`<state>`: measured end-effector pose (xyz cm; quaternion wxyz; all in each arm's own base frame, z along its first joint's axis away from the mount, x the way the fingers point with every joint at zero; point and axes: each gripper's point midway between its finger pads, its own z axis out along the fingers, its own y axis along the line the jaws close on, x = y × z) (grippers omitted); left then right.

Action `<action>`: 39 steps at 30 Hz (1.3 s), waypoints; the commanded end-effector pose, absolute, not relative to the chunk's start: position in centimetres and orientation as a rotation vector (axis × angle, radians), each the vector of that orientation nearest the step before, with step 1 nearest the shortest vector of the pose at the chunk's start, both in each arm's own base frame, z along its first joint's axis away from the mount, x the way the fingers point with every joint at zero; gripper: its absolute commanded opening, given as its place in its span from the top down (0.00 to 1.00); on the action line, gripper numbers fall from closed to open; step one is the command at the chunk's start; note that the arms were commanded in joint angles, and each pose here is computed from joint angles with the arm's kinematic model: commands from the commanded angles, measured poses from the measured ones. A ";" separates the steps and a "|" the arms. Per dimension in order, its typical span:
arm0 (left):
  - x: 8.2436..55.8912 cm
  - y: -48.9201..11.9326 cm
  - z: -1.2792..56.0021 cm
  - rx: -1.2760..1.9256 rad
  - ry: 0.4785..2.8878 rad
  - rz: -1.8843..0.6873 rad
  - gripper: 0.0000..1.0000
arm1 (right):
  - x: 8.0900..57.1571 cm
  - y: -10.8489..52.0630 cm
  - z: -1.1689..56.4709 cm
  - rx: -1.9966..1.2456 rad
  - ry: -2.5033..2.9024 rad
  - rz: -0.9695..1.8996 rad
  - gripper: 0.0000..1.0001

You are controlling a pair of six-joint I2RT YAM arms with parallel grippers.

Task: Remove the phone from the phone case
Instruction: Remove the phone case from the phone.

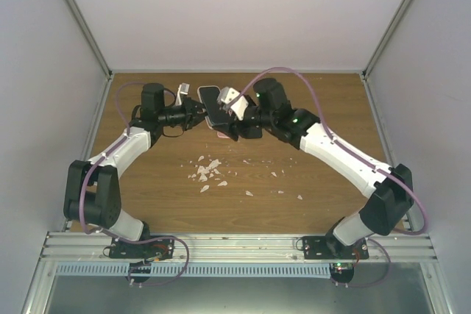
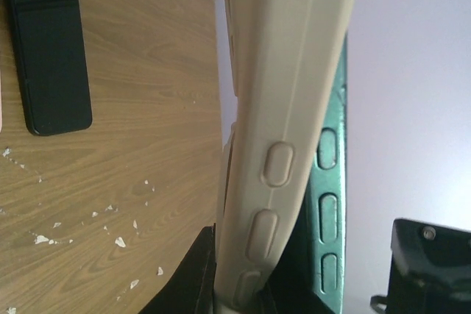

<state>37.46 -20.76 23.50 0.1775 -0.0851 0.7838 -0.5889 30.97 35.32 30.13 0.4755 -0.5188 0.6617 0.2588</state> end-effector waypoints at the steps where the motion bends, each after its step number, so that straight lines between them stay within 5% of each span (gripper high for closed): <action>1: 37.7 -20.6 25.8 -0.189 2.125 -1.701 1.00 | 31.7 35.5 28.9 -1.290 1.599 0.389 0.17; 21: 37.0 -20.7 26.7 -0.168 2.102 -1.745 1.00 | 33.7 37.1 27.2 -1.243 1.503 -0.008 0.27; 39: 36.5 -21.1 26.0 -0.164 2.117 -1.784 1.00 | 36.6 34.6 30.3 -1.048 1.431 -0.257 0.56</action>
